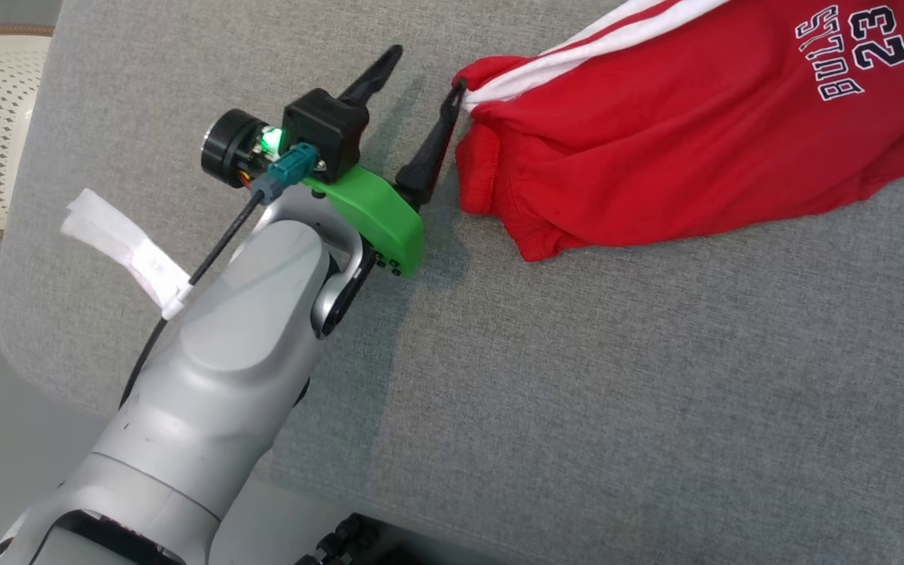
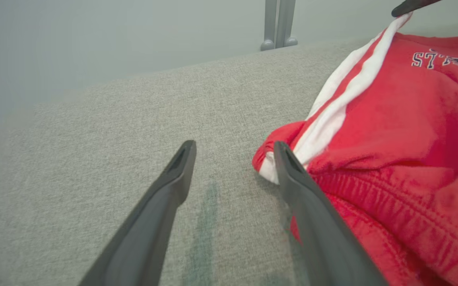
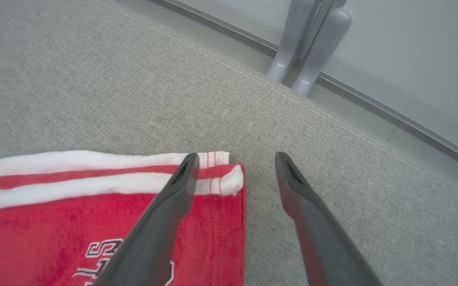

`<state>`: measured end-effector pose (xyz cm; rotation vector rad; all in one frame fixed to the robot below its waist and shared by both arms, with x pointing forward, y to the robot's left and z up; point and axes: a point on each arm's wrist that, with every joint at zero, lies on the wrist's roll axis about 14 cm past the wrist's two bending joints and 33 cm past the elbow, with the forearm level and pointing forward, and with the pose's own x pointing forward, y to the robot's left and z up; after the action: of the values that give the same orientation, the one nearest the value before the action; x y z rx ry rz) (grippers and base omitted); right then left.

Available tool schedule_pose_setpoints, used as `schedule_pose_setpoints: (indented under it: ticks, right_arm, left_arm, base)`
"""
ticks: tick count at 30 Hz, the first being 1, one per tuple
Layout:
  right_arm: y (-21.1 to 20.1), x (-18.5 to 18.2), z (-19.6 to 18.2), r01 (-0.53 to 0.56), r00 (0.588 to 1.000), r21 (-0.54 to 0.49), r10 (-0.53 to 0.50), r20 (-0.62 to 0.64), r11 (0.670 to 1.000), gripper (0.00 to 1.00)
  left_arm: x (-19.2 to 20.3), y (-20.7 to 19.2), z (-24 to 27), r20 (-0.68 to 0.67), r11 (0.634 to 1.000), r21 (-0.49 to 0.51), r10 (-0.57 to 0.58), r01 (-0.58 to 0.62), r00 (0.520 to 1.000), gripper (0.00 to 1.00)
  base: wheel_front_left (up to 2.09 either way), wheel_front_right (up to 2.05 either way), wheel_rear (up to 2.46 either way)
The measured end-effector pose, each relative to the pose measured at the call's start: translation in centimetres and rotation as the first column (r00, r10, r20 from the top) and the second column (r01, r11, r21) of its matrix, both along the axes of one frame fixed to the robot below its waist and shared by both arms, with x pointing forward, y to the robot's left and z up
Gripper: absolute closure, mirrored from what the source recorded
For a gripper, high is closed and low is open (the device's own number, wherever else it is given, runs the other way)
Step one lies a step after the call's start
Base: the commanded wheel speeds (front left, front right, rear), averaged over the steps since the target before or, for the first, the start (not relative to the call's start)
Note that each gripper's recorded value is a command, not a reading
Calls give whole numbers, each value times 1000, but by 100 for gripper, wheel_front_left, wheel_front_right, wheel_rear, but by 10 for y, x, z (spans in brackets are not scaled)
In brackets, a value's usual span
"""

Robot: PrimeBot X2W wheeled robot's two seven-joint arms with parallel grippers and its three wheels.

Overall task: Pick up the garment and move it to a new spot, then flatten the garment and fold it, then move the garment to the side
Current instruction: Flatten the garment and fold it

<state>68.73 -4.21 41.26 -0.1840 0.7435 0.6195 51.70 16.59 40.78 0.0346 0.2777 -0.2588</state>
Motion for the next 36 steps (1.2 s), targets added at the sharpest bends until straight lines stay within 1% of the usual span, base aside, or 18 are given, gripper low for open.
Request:
schedule_pose_setpoints:
  ticks: [3, 8, 14, 15, 17, 22, 25, 30, 33, 36]
  right_arm:
    - [4, 3, 6, 5, 999, 27, -6, 40, 1000, 0]
    - [-1, 11, 29, 25, 986, 75, -37, 164, 997, 0]
    - [1, -2, 53, 13, 958, 197, -69, 279, 980, 0]
    - [0, -11, 62, 0, 943, 238, -80, 324, 971, 0]
    - [-2, -20, 70, -11, 925, 278, -96, 367, 960, 0]
    - [-17, -51, 80, -24, 885, 355, -145, 443, 935, 0]
    - [-32, -67, 87, -17, 858, 380, -182, 481, 925, 0]
    - [-54, -93, 97, 22, 832, 411, -244, 497, 911, 0]
    - [-73, -104, 126, 40, 772, 463, -321, 549, 886, 0]
    - [-89, -126, 131, 73, 733, 493, -382, 562, 867, 0]
  left_arm:
    - [5, 7, 6, 26, 999, 12, 34, -34, 999, 0]
    - [9, 21, 16, 61, 996, 22, 90, -92, 994, 0]
    - [6, 26, 34, 112, 992, -9, 126, -126, 986, 0]
    - [5, 25, 46, 146, 991, -29, 132, -129, 980, 0]
    - [3, 26, 54, 170, 989, -54, 147, -140, 974, 0]
    - [-8, 23, 69, 217, 979, -123, 184, -160, 959, 0]
    - [-14, 20, 78, 243, 973, -162, 201, -164, 949, 0]
    - [-27, 13, 88, 267, 960, -228, 225, -166, 937, 0]
    - [-35, 4, 90, 275, 958, -246, 215, -148, 937, 0]
    - [-44, -4, 92, 282, 958, -256, 204, -132, 937, 0]
  base:
    - [0, 0, 0]
    - [0, 0, 0]
    - [0, 0, 0]
    - [0, 0, 0]
    - [0, 0, 0]
    - [0, 0, 0]
    - [0, 0, 0]
    - [0, 0, 0]
    - [0, 0, 0]
    - [0, 0, 0]
